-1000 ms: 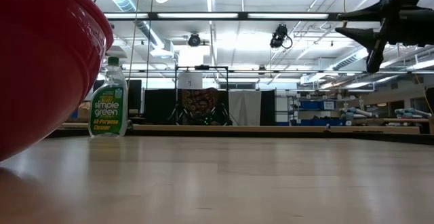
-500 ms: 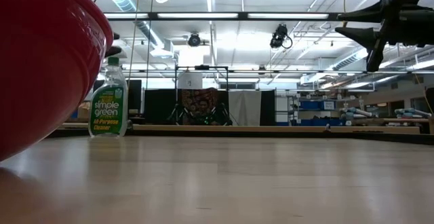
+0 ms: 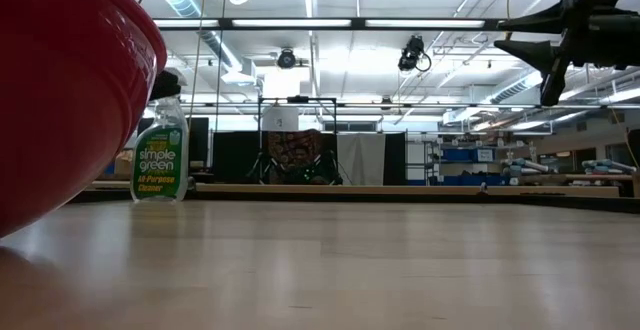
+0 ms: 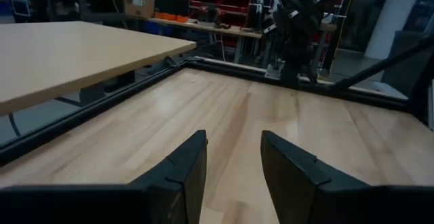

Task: Nest bowls inside each other
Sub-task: Return to Home Position

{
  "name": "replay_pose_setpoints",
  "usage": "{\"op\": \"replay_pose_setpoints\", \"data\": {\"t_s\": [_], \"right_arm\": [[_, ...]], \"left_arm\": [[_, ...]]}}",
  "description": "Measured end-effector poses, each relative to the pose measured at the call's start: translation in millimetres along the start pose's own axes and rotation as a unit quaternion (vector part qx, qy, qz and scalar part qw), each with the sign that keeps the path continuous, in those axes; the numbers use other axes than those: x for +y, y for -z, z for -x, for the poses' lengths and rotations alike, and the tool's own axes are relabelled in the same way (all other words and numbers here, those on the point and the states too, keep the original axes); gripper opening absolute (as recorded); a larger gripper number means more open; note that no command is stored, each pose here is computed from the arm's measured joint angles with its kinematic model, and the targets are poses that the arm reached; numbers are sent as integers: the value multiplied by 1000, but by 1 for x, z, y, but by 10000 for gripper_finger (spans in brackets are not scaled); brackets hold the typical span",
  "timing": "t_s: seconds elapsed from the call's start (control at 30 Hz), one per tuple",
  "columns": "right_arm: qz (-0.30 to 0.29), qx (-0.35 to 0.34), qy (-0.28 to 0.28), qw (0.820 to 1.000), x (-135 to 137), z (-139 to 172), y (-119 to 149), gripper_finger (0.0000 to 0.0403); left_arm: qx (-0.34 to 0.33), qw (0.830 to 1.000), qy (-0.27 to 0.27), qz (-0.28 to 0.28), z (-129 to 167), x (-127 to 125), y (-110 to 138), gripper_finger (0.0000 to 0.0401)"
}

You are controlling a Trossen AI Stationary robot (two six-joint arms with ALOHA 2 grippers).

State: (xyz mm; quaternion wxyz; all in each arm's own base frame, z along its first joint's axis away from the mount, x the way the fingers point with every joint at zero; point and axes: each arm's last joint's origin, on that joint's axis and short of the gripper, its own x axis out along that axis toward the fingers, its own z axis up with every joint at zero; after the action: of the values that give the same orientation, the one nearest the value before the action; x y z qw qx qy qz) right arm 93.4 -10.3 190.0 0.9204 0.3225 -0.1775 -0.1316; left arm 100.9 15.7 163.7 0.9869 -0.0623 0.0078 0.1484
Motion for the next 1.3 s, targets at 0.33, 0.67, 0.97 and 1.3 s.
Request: {"op": "replay_pose_setpoints", "data": {"t_s": [0.33,0.67,0.97,1.3], "right_arm": [[0,0,0,1000,0,0,0,119],[0,0,0,1000,0,0,0,119],[0,0,0,1000,0,0,0,118],[0,0,0,1000,0,0,0,118]], "left_arm": [[0,1000,-1,0,0,0,0,141],[0,1000,-1,-1,0,0,0,141],[1,1000,-1,0,0,0,0,141],[1,1000,-1,-1,0,0,0,141]]}}
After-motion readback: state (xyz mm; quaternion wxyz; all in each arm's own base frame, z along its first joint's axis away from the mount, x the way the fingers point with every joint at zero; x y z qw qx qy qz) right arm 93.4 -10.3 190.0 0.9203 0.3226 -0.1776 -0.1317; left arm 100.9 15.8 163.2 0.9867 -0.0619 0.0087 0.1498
